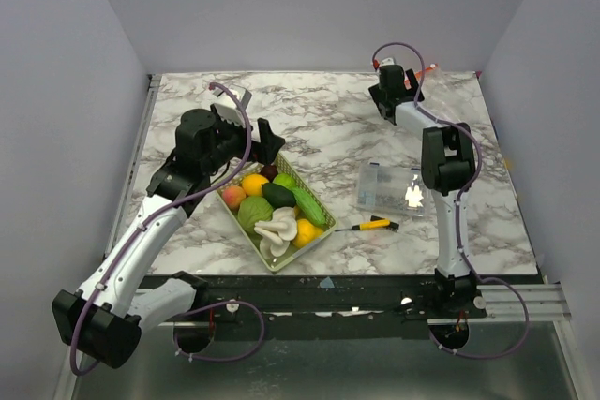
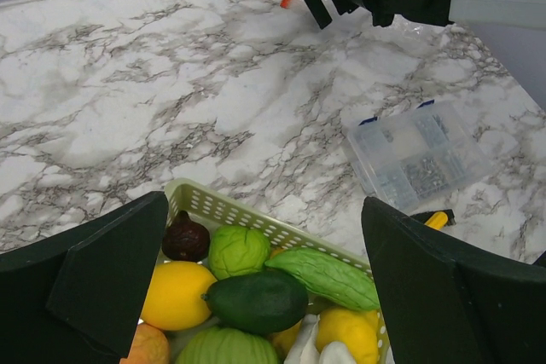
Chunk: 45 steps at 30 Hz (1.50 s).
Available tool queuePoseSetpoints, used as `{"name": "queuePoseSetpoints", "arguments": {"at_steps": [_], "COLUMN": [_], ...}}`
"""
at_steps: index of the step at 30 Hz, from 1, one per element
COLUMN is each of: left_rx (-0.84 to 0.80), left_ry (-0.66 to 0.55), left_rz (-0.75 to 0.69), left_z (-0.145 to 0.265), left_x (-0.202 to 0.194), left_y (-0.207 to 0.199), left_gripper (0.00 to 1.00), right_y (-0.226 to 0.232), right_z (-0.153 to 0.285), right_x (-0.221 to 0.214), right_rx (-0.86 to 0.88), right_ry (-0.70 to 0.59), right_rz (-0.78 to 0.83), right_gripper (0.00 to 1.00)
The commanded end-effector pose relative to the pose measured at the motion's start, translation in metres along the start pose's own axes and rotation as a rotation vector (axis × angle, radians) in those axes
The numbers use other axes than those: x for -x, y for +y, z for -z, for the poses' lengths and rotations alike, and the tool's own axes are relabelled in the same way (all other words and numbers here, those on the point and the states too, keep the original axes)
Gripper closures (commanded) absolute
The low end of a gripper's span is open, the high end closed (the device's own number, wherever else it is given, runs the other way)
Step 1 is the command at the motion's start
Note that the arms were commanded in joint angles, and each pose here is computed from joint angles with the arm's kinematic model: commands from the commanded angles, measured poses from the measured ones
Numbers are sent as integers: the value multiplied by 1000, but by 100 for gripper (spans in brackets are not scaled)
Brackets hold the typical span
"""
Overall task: Place the food in the zip-top bag and seal the zipper
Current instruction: Pick up the zipper food storage bag at the corner of the board.
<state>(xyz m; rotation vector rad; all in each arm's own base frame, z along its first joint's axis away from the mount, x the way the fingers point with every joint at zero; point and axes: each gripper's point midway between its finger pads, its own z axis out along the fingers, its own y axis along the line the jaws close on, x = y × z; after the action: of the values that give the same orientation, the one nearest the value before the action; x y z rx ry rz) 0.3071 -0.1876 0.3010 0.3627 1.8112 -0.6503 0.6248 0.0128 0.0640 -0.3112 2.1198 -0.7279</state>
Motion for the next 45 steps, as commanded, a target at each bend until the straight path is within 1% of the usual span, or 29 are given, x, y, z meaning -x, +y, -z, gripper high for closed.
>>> {"name": "queuePoseSetpoints", "arguments": {"at_steps": [1,5,7,11,14,18,23,28,30,33,35,37,39,41,42,44,45], "left_rx": [-38,-31,-35,-47,-55,-52,-51,-45,-39,-28,-28,-29,-29,-20,-17,-8,-1], "left_ry": [-9,-13,-18,-17,-19,-26,-18,-8,-4,-1,0,3,5,10,10,14,16], "left_rz": [1,-3,-5,-3,-6,-11,-10,-13,-17,-20,-19,-19,-20,-21,-24,-31,-35], "left_z": [-1,0,2,2,3,5,3,0,0,0,-1,-1,-1,-2,-2,-2,-2], "left_x": [10,11,12,12,13,14,11,9,8,7,7,7,7,6,6,6,7], "left_y": [-9,-9,-11,-14,-16,-16,-16,-14,-13,-11,-11,-11,-11,-10,-9,-7,-6], "left_gripper": [1,2,1,2,1,1,1,1,1,1,2,1,2,1,1,2,1], "right_y": [6,10,9,19,23,17,13,11,15,12,13,13,14,14,14,21,25], "right_z": [31,35,46,75,83,74,61,48,43,37,33,29,26,28,29,35,40], "right_x": [37,25,28,40,32,5,-16,-20,-23,-22,-19,-17,-16,-14,-11,-4,-1], "right_rx": [73,76,84,166,179,95,6,-56,-52,-104,-119,-127,-131,-135,-129,-84,-65], "right_ry": [-84,-36,-46,-91,-72,7,82,86,88,87,69,59,60,53,40,-2,-26], "right_rz": [0,26,24,23,43,115,184,211,236,254,268,277,279,260,245,233,240], "right_gripper": [0,4,4,4,5,6,6,5,8,11,17,25,38,47,53,73,77]}}
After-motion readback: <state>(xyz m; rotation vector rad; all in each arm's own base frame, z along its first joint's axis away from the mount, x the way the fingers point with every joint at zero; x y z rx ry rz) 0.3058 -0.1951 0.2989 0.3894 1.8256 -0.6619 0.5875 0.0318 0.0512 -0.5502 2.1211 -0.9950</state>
